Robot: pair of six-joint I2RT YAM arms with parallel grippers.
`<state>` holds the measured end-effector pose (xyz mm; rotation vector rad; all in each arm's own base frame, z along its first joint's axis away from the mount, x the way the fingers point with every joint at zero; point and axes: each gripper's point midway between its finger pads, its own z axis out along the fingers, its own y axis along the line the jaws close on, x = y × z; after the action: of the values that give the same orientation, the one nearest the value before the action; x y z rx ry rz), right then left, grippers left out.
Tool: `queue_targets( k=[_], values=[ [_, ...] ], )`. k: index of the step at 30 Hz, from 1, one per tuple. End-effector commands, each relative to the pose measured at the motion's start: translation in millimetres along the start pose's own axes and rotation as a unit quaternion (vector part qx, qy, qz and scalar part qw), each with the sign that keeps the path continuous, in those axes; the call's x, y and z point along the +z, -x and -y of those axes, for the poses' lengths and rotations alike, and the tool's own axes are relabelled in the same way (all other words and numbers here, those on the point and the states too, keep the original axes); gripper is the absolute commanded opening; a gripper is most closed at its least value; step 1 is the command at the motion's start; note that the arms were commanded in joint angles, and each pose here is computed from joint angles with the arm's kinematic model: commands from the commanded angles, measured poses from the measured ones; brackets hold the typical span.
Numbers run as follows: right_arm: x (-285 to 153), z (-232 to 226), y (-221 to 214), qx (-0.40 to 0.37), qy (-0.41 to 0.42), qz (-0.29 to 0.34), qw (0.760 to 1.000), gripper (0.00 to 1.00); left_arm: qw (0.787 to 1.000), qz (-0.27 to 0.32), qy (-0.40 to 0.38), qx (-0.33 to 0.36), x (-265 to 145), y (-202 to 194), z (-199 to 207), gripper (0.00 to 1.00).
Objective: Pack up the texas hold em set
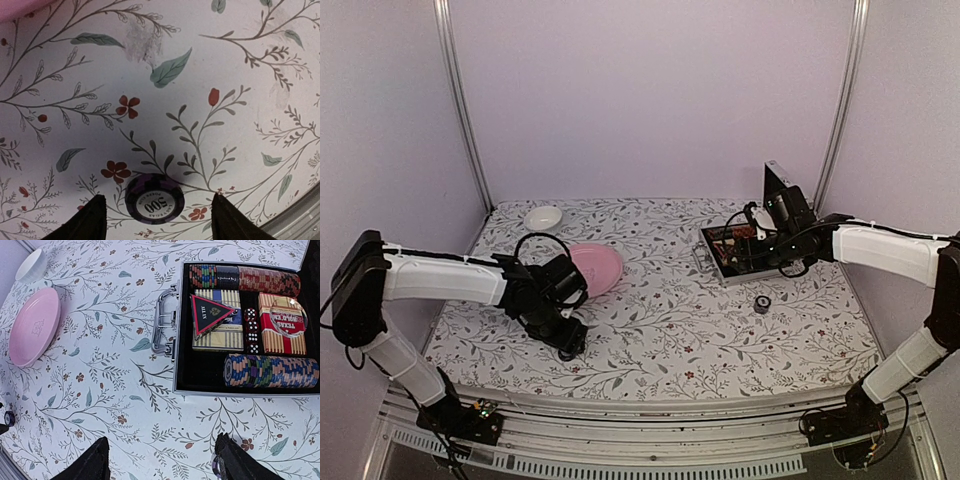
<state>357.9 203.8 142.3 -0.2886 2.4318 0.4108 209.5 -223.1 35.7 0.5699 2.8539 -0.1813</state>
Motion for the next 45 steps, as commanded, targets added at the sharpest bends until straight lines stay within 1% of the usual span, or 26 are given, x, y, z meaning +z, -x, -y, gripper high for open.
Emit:
queue_targets(
  k=[1, 5, 11, 28, 34, 40, 42, 45],
  values=[
    [-3, -9, 10, 0.006, 0.018, 0.022, 1.0, 0.74, 0.999, -0.019, 0.016, 0.022, 8, -9, 3, 0.7],
    [-2, -10, 9, 0.009, 0.021, 0.02, 1.0, 0.74, 0.999, -0.028, 0.025, 0.029, 13, -15, 3, 0.69],
    [1, -9, 5, 0.011, 0.02, 0.016, 1.0, 0.74, 0.998, -0.042, 0.037, 0.037, 22, -23, 0, 0.6],
    [0, -6, 3, 0.014, 0.015, 0.018, 1.0, 0.74, 0.995, -0.07, 0.065, 0.038, 33, -41, -11, 0.48],
    [-3, -7, 3, 0.015, 0.019, 0.019, 1.0, 0.74, 0.993, -0.086, 0.07, 0.035, 39, -51, -16, 0.35],
    [-11, -13, 6, 0.022, 0.035, 0.028, 0.999, 0.74, 0.992, -0.097, 0.074, 0.035, 41, -60, -20, 0.14],
    [-13, -16, 7, 0.025, 0.042, 0.029, 0.998, 0.74, 0.993, -0.086, 0.073, 0.037, 38, -54, -18, 0.09],
    [-19, -26, 8, 0.036, 0.069, 0.03, 0.997, 0.75, 0.997, -0.046, 0.058, 0.038, 25, -31, -8, 0.05]
  ],
)
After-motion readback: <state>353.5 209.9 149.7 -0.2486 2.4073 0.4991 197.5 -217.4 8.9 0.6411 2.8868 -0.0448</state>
